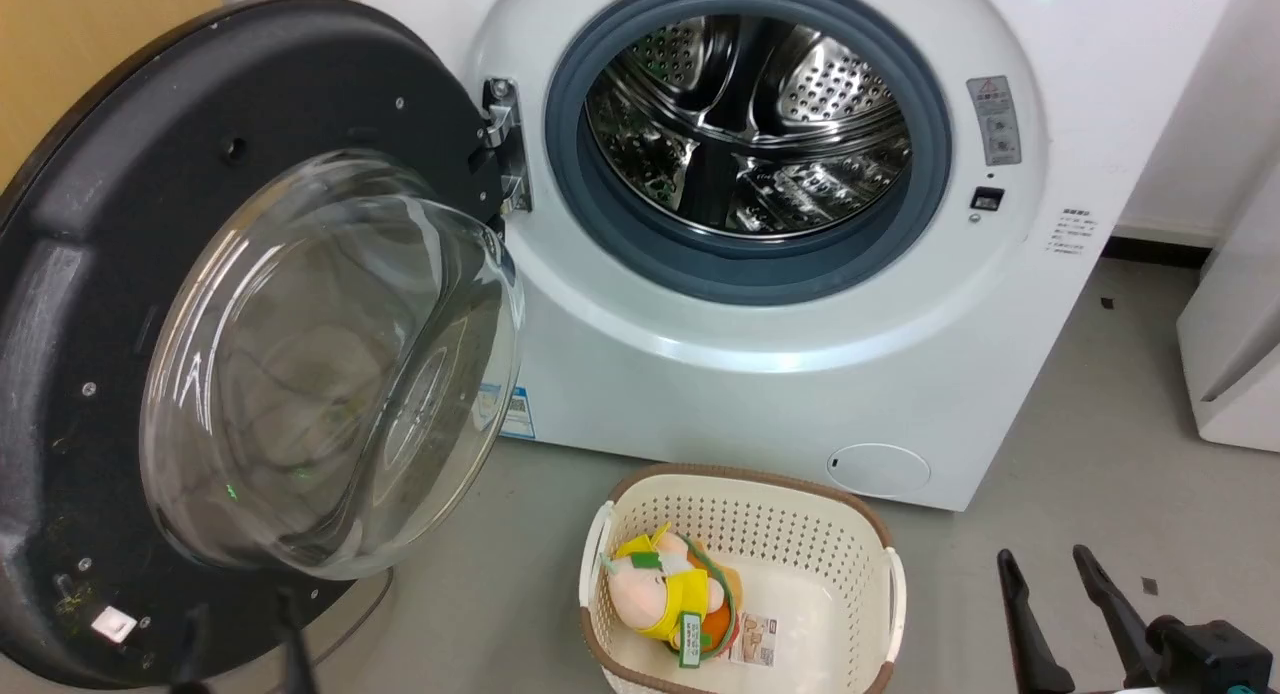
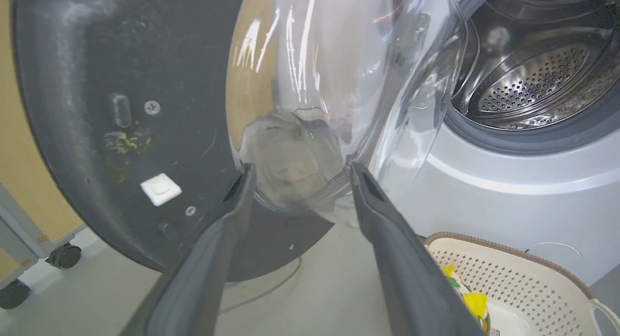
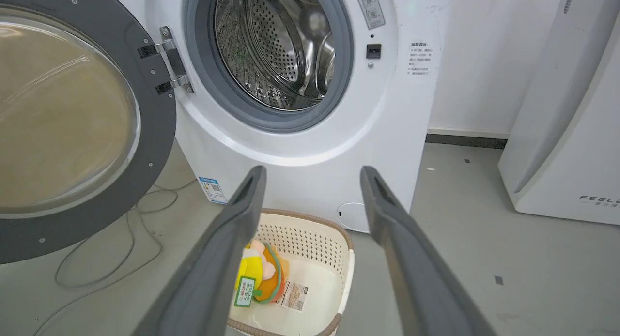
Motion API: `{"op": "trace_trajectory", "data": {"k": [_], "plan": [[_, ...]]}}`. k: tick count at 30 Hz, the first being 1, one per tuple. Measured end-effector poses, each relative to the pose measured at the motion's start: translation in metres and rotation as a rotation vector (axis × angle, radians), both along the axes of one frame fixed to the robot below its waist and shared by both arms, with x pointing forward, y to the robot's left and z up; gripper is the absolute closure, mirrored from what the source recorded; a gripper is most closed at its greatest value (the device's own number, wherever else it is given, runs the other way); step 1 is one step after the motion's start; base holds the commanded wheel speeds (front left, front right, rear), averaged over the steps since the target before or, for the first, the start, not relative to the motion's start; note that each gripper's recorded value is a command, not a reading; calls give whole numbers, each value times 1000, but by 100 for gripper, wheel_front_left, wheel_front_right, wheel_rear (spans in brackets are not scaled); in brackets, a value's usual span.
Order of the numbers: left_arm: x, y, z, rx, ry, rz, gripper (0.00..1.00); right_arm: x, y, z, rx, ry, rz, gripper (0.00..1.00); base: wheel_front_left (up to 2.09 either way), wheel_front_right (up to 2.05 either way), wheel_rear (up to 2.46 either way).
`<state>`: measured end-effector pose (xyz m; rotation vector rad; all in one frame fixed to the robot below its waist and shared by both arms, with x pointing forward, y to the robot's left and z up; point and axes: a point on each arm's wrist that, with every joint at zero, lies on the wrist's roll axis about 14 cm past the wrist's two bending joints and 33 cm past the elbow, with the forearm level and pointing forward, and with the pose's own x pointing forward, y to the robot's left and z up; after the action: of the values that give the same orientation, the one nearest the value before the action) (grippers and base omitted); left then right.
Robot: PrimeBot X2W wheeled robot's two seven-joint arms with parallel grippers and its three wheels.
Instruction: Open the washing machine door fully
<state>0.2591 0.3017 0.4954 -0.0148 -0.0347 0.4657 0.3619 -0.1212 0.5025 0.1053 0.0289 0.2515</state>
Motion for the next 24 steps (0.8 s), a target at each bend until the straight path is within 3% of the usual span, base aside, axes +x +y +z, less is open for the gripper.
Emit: {"op": "trace_trajectory", "data": {"k": [11, 24], "plan": [[28, -77, -9, 24, 46, -260, 0, -8, -17, 11, -45, -37, -49, 0, 0, 0, 0], [62, -117, -2, 22, 20, -424, 0, -31, -47, 6, -66, -5, -139, 0, 0, 0, 0]]}}
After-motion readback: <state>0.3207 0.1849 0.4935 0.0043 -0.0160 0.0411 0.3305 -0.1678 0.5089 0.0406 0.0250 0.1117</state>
